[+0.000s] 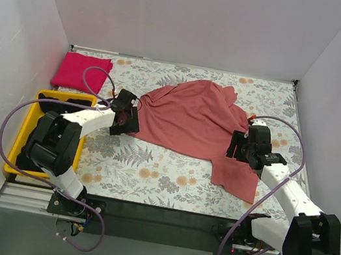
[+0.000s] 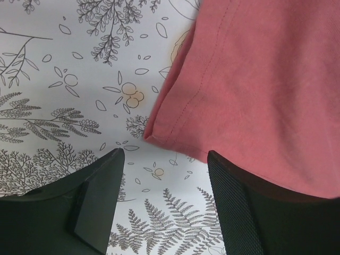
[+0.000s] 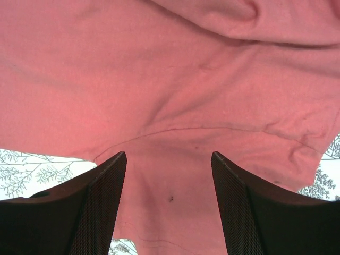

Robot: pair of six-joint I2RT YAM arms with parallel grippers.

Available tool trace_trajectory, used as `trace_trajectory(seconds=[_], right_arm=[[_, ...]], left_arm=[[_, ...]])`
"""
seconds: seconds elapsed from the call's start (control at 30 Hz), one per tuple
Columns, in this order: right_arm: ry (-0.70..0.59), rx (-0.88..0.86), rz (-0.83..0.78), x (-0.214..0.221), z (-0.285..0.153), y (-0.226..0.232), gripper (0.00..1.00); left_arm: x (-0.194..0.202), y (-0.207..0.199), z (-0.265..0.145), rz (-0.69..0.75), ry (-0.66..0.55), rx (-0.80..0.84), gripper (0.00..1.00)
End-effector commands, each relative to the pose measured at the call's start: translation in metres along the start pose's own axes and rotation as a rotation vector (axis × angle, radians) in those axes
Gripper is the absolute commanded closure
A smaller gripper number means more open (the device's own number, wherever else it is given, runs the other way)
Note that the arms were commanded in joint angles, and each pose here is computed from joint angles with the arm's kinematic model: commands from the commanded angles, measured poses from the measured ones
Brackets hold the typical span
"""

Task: Fold and stack the t-shirts
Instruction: Flatten the tshirt out

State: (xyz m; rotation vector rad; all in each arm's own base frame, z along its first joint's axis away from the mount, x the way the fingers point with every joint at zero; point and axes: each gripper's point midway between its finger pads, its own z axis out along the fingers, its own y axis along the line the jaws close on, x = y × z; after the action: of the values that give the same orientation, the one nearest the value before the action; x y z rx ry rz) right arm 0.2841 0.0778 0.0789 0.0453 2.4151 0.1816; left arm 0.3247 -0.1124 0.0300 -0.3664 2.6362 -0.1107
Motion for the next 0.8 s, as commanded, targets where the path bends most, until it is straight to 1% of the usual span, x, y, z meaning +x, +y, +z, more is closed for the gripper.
trace_trajectory(seconds=[0.0,0.23,0.43,0.6,0.63,0.77], right_arm=[[-0.079,0.005,0.014,-0.013,-0.003,-0.002,0.29],[-0.078,-0.004,0.013,-0.009,-0.002,-0.002,0.29],[-0.093,-0.002,0.01,-0.011,-0.005,-0.003,0.29],[-0.097,0.014,0.013,-0.01,-0.004,-0.006,0.29],[-0.099,0.014,0.012,-0.01,-0.005,-0.006,0.29],[-0.106,0.018,0.015,-0.012,-0.006,-0.007,0.29]], left_arm=[[-0.021,-0.009,-0.005,-0.002,-0.068,-0.013,0.38],[-0.025,-0.006,0.004,0.029,-0.085,-0.074,0.4],[-0.018,-0.004,0.013,0.058,-0.06,-0.09,0.41],[-0.009,-0.002,0.018,0.077,-0.031,-0.098,0.48],[-0.007,-0.001,0.019,0.078,-0.026,-0.098,0.48],[0.003,0.002,0.024,0.094,0.007,-0.105,0.54]])
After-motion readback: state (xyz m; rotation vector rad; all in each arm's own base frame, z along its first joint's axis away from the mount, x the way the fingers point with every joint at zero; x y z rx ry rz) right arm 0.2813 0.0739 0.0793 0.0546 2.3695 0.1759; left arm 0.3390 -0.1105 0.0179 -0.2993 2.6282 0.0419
